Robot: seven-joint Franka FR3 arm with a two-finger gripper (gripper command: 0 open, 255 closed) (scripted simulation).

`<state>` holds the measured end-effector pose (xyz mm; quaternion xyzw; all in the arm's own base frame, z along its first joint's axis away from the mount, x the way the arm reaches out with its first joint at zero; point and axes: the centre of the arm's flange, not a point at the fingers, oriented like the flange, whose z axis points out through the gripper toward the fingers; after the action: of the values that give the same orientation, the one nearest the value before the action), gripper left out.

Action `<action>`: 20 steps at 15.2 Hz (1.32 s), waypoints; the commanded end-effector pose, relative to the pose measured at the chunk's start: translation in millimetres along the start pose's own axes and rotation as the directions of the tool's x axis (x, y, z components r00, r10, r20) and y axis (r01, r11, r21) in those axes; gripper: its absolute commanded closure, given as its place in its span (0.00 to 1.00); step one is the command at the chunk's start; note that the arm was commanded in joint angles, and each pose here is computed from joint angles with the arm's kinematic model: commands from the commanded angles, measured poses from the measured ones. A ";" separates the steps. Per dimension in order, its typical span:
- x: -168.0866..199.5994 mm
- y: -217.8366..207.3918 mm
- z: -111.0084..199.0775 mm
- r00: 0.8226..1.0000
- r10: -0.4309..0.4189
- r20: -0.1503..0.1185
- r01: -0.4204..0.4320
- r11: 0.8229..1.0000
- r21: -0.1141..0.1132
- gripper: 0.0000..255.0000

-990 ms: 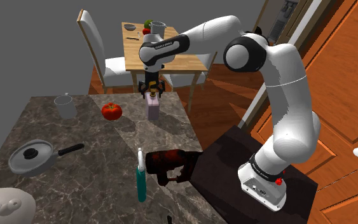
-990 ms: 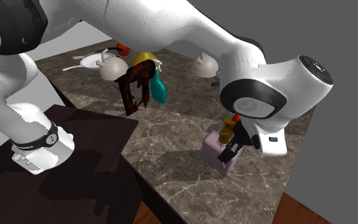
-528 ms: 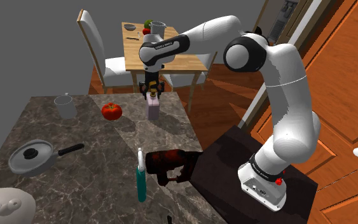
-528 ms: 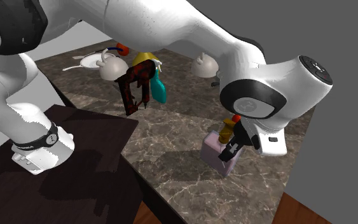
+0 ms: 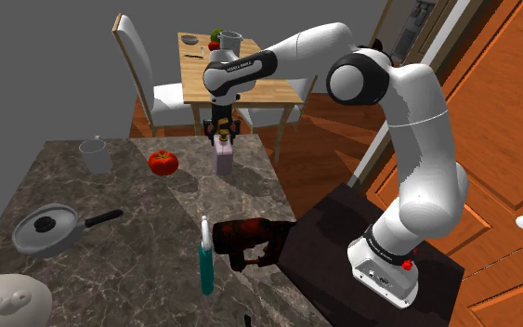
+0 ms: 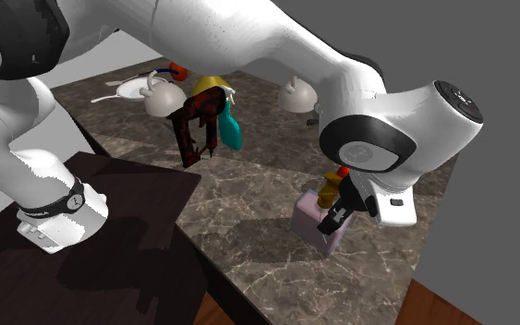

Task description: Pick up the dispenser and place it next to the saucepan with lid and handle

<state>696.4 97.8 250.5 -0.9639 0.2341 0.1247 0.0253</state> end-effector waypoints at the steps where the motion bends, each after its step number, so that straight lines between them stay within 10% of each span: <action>1: -1.3 0.0 -5.2 1.000 0.000 0.000 0.000 1.000 0.000 1.00; 20: -26.6 1.0 -102.3 1.000 0.000 0.000 0.000 1.000 0.000 1.00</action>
<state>695.6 98.6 350.6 -0.9639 0.2341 0.1247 0.0252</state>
